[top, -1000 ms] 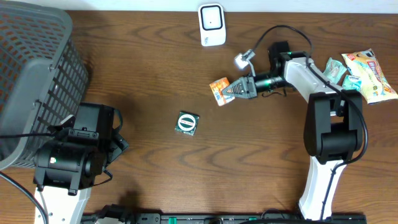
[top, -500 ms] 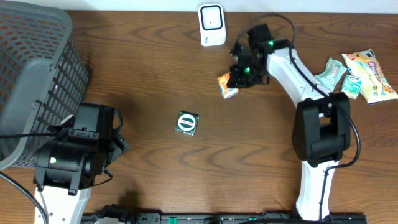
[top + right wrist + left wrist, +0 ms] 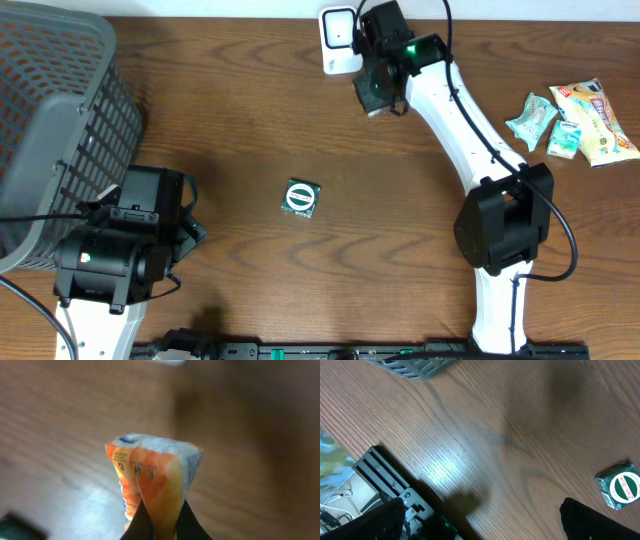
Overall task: Scan the item barcode
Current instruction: 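Raise the Kleenex box up against the scanner window with the right gripper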
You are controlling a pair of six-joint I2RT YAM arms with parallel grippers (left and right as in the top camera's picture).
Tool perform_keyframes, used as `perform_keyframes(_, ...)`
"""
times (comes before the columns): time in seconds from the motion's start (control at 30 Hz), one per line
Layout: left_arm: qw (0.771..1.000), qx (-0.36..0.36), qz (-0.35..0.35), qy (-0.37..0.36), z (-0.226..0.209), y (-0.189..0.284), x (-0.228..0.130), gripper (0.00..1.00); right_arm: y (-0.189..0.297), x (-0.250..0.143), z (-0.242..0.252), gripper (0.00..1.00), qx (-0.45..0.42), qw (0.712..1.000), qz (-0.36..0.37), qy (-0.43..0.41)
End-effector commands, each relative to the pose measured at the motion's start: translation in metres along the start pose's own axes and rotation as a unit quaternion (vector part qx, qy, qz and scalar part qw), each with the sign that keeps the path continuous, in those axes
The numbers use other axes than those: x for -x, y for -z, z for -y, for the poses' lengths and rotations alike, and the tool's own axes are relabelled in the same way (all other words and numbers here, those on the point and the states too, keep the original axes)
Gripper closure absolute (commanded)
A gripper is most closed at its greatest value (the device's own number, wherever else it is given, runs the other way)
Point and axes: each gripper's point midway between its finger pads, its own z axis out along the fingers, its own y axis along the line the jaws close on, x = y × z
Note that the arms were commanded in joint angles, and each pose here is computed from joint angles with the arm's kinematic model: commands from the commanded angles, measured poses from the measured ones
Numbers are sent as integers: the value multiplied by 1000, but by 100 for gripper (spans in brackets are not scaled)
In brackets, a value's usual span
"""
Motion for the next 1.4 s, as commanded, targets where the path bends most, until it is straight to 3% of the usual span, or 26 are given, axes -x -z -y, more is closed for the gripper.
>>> perform_keyframes(0.0, 1000, -2, 12, 10, -1, 5, 5, 3, 20, 26, 21, 99, -56, 996, 48, 58)
perform_keyframes(0.27, 1000, -2, 12, 10, -1, 5, 5, 2, 37, 93, 28, 99, -140, 959, 164, 181)
perform_keyframes(0.53, 1000, -2, 12, 10, -1, 5, 5, 2, 39, 145, 25, 99, -174, 924, 266, 213)
perform_keyframes(0.83, 1000, -2, 12, 10, -1, 5, 5, 3, -12, 158, 22, 99, -227, 875, 264, 335)
perform_keyframes(1.37, 1000, -2, 13, 10, -1, 5, 5, 2, -75, 148, 14, 99, -227, 868, 253, 362)
